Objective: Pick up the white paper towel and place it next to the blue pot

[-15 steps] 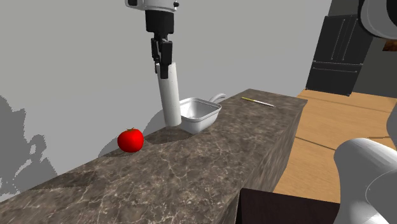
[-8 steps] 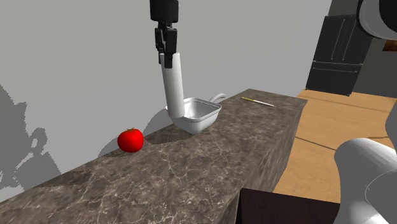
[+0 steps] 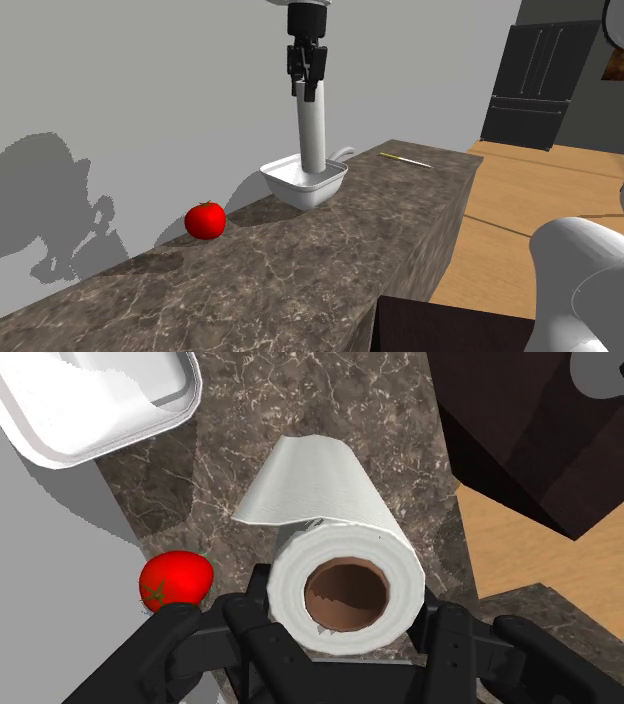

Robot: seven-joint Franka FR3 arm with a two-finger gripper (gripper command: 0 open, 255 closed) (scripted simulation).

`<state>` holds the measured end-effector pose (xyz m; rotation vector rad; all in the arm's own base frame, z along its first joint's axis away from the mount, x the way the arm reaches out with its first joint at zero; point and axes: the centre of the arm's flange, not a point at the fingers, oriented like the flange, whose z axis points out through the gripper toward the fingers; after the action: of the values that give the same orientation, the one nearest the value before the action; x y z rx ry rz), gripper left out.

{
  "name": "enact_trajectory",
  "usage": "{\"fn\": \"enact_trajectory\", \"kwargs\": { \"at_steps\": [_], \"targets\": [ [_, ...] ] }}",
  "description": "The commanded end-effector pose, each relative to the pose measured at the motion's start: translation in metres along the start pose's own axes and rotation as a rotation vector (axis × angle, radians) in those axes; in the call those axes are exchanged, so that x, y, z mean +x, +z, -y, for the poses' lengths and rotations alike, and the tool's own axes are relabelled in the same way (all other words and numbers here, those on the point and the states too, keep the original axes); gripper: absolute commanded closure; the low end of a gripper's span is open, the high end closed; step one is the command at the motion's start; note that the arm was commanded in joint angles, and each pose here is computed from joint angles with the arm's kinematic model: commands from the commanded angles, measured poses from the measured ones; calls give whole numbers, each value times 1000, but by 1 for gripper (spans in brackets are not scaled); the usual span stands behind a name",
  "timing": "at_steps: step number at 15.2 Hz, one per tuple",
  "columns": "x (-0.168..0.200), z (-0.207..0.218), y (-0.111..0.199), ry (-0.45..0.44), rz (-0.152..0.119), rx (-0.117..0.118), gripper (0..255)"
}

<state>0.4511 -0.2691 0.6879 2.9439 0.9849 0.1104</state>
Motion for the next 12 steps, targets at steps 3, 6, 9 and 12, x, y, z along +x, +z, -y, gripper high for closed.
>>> {"fn": "enact_trajectory", "kwargs": {
  "at_steps": [3,6,9,12],
  "targets": [
    [-52,-8,-4,-1,0,0,255],
    [-91,-15,-6,-1,0,0,255],
    [-130,-22,-8,-1,0,0,255],
    [-169,-29,-10,-1,0,0,255]
  ]
}}
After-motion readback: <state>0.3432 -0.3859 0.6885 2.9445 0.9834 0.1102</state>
